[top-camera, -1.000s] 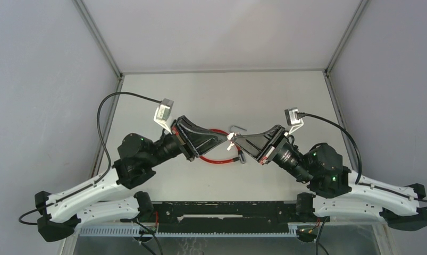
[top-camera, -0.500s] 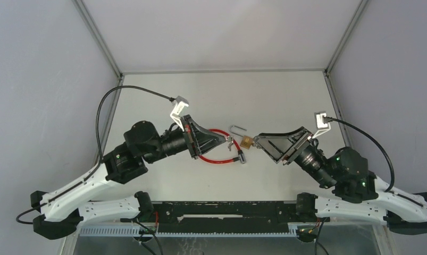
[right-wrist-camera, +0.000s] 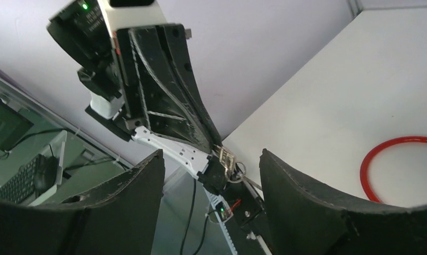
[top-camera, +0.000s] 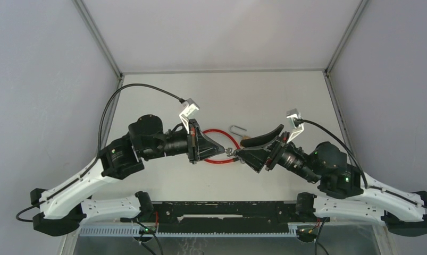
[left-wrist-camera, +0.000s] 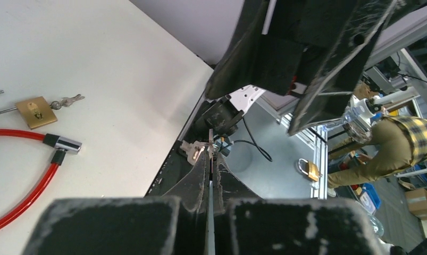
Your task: Unlock with the key
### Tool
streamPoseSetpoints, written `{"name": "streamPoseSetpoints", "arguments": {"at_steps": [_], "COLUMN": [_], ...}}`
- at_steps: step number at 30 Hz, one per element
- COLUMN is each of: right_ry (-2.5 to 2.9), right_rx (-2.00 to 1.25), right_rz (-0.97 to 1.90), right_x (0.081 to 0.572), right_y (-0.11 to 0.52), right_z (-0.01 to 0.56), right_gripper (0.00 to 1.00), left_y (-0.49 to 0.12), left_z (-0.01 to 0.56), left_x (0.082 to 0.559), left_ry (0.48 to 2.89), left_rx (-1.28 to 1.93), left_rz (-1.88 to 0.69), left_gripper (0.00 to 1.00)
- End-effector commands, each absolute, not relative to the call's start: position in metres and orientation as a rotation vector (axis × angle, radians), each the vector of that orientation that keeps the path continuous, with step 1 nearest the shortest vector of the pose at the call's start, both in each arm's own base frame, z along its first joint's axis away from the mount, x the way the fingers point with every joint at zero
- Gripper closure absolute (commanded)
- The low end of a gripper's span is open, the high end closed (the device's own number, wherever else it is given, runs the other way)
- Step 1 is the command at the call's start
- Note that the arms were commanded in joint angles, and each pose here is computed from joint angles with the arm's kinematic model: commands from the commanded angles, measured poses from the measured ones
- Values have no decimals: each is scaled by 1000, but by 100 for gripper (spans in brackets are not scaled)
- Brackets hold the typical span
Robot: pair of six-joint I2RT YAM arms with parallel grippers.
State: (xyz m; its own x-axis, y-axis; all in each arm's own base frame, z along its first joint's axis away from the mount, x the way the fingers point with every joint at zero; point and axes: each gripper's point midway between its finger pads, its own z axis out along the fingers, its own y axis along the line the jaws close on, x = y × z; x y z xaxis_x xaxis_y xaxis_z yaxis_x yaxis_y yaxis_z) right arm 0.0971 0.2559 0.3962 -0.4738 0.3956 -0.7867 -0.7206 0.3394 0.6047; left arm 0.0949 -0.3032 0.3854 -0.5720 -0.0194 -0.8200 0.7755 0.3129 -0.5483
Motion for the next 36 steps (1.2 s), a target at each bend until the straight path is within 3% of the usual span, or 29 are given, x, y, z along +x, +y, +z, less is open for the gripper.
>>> {"name": "streamPoseSetpoints", "arguments": {"at_steps": [1, 11, 36], "right_ry": [1541, 1543, 1517], "right_rx": [-374, -420, -457], "right_rz": [1440, 1545, 1573], "right_x": [88, 82, 81], "right_y": [266, 276, 281], "right_z": [405, 398, 400], "right_gripper": [28, 34, 39], "left_y": [-298, -297, -297], "left_z": [424, 420, 429], "left_x": [82, 79, 75], "left_ry": [1745, 1751, 1720], "left_rx": [666, 658, 650], "left_rz": [-1445, -1468, -1508], "left_gripper": [100, 100, 100]}}
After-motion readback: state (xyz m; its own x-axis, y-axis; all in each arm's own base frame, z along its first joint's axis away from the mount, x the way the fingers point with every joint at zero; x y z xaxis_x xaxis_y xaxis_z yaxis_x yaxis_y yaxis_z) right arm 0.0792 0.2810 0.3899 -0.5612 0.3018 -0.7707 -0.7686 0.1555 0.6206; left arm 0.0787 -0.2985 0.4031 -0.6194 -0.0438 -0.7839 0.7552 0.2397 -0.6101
